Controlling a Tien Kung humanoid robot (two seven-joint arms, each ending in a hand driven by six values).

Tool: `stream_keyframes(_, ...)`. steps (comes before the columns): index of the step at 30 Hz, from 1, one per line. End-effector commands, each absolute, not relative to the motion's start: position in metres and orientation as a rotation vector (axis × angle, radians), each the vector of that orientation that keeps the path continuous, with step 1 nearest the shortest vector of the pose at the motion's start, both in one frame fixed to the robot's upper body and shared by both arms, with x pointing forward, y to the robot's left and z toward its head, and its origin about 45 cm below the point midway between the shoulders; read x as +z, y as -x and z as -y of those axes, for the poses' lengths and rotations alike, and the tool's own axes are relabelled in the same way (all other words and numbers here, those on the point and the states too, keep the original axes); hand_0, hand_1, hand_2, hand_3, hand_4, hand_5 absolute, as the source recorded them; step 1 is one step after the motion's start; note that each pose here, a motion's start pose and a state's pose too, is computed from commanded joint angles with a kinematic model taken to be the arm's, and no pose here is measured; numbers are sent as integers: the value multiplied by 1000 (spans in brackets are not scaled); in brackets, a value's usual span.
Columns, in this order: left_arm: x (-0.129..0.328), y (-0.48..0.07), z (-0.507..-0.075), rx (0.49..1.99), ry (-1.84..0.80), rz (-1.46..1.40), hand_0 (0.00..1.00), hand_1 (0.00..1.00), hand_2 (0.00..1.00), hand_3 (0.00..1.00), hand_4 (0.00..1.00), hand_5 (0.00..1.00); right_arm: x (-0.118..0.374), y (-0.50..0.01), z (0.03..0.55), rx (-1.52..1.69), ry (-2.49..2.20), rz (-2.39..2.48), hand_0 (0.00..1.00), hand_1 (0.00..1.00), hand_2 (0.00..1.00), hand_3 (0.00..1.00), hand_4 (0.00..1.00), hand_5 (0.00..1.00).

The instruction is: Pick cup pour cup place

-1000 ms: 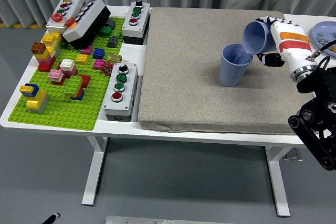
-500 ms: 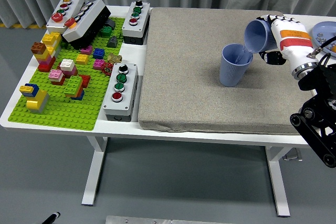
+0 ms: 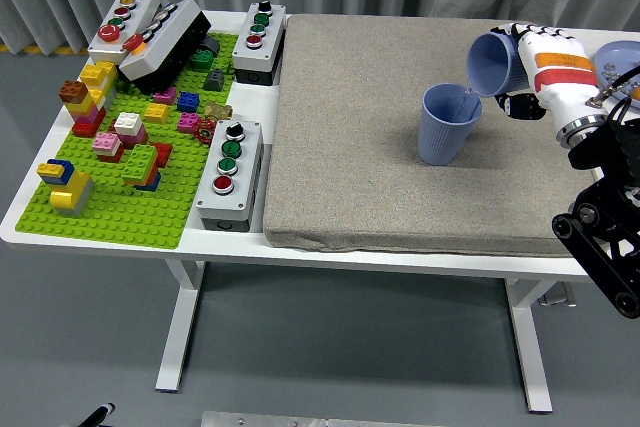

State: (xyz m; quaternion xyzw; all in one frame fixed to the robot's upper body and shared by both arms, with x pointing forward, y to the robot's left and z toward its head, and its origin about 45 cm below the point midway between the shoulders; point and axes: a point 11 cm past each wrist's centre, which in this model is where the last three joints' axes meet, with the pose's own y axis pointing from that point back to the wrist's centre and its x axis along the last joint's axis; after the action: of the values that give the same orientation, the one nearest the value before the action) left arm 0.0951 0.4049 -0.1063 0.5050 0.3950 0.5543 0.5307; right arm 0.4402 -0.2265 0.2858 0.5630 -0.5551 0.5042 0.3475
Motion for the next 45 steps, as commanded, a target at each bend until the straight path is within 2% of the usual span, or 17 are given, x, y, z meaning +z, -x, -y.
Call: stream_keyframes(45, -106, -94, -406, 1321, -1211, -942, 835, 812, 864, 777, 620, 998, 275, -437, 218, 1389, -1412, 1317, 866, 766, 673, 729, 733, 69)
